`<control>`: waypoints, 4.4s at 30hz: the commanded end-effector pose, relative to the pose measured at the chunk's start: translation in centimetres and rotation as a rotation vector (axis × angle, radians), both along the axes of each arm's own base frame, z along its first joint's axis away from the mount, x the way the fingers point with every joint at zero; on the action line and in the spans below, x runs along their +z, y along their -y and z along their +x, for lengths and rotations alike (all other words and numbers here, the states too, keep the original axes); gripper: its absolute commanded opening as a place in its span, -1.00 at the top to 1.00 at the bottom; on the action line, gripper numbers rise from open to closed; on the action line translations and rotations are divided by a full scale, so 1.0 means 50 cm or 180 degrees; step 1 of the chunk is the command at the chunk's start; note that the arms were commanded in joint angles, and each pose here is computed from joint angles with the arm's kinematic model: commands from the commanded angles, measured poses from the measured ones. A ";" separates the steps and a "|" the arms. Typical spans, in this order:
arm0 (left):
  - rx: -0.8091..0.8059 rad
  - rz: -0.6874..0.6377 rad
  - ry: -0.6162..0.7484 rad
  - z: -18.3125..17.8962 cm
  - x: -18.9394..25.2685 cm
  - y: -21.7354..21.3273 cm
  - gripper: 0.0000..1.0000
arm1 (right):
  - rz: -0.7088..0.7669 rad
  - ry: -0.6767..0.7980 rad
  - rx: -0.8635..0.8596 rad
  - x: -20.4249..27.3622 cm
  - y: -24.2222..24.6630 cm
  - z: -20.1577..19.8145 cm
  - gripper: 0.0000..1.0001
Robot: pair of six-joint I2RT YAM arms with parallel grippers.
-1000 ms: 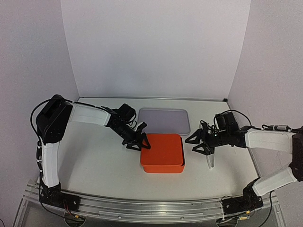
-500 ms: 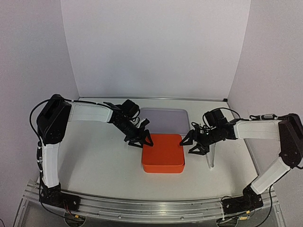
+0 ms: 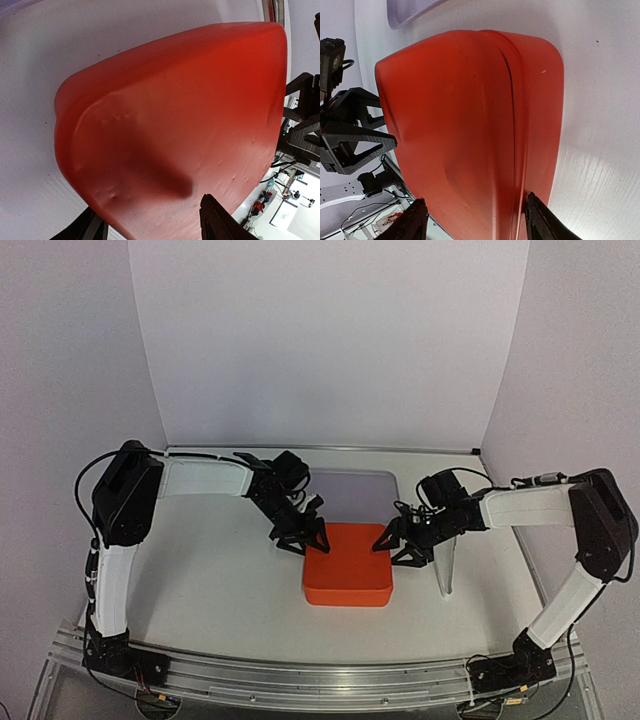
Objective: Pack the chocolate
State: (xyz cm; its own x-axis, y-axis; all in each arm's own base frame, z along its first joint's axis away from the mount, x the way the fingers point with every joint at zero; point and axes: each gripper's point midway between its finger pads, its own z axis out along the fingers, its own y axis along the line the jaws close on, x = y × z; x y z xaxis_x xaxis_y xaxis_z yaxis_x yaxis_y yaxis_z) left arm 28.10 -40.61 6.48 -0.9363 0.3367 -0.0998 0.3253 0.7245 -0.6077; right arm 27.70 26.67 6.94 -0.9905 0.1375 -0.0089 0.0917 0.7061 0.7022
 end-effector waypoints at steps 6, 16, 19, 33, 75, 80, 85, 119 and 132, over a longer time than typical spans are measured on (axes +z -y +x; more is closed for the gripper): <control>-0.0043 0.0127 0.0060 -0.001 0.007 0.023 -0.25 | 0.0074 -0.0024 0.0092 0.012 -0.019 -0.004 -0.11; -0.0165 0.0427 0.0094 -0.023 -0.006 0.047 -0.27 | 0.0029 -0.0116 0.0055 -0.002 -0.024 -0.008 0.01; -0.0173 0.0568 0.0122 -0.031 -0.013 0.056 -0.28 | 0.0013 -0.0143 0.0043 -0.007 -0.024 -0.010 0.04; -0.0212 0.1108 0.0090 -0.076 -0.090 0.053 -0.31 | -0.0170 -0.0316 0.0010 -0.059 -0.015 -0.031 0.38; 0.0083 -0.0035 0.0158 -0.104 0.022 -0.013 -0.99 | -0.0109 -0.0409 0.0236 -0.024 -0.010 -0.120 -0.35; 0.0064 -0.0096 -0.0010 -0.124 0.002 -0.015 -0.81 | -0.0195 -0.0453 0.0274 -0.044 -0.016 -0.131 -0.27; 0.0128 -0.0038 -0.0199 -0.148 -0.031 -0.036 -0.62 | -0.0320 -0.0513 0.0251 -0.078 -0.005 -0.142 -0.14; 0.0369 0.0436 -0.0506 -0.175 -0.149 -0.098 -0.19 | -0.1048 -0.0319 0.0749 -0.225 0.068 -0.186 0.53; 0.0764 0.0350 0.0519 0.008 0.006 -0.096 -0.91 | -0.1069 0.0336 0.0569 -0.028 0.014 -0.049 -0.17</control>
